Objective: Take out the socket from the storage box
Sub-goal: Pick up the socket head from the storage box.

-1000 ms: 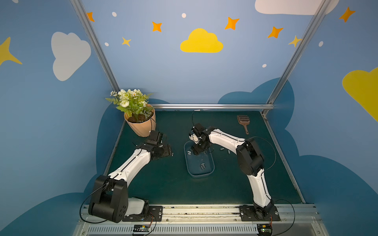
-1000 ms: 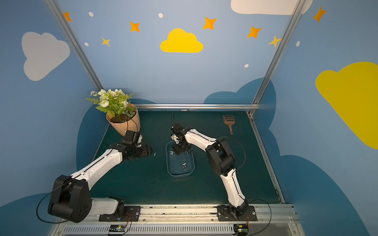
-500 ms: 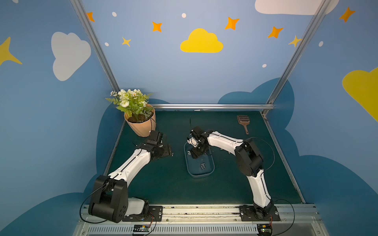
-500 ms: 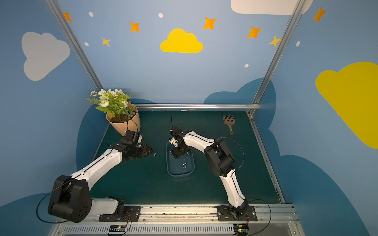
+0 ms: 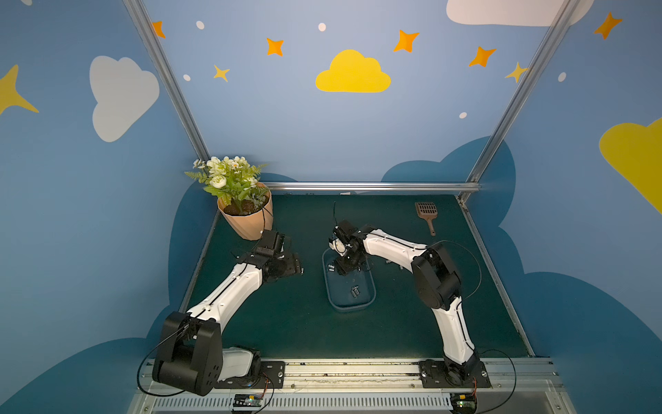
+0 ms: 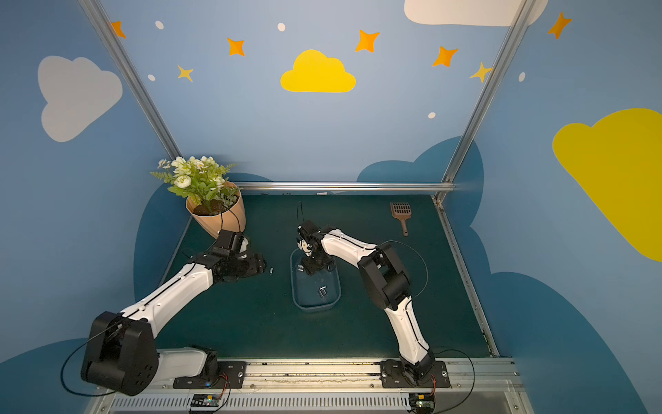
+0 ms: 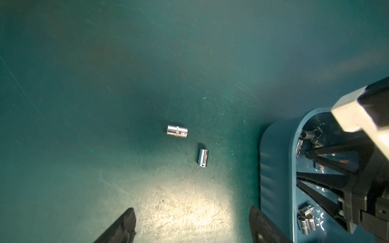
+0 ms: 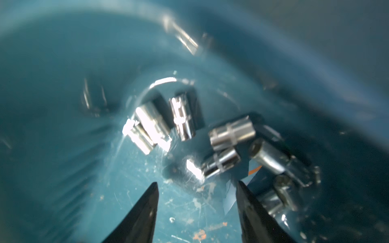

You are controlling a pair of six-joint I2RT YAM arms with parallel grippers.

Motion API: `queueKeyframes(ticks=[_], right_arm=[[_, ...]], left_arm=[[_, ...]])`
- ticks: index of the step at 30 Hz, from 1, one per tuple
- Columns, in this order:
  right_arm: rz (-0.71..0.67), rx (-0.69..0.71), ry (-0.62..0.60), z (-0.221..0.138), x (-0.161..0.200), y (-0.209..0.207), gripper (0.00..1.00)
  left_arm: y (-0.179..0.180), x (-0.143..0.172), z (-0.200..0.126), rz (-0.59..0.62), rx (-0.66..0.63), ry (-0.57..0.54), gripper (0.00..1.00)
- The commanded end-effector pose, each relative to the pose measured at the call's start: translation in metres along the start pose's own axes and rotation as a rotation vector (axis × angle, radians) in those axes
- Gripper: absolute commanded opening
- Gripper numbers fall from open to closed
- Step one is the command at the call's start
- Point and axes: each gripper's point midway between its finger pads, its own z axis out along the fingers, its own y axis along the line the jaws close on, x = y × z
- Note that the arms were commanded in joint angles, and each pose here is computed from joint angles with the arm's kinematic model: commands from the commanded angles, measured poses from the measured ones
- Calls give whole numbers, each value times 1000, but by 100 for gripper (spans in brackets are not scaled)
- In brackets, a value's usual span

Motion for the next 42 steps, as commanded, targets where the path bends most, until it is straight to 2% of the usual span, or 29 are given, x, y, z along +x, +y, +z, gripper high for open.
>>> queueKeyframes(ticks=[1,9,23,35,42], right_arm=[[50,31,5,6,-4,-7,55],[125,48,3,20,-8,-12,43],[140,53,23,20,3,-15,21],[132,19,-22,-1,1,-11,11],[115,29,-93,-44,-5,-13,9]], left_arm=[[1,4,-3,-8,7,1,85],[2,5,-3,-8,6,7,85],[3,5,-4,-7,2,1,85],[1,5,-5,-8,8,0,85],[1,3,-7,-7,6,-8,85]])
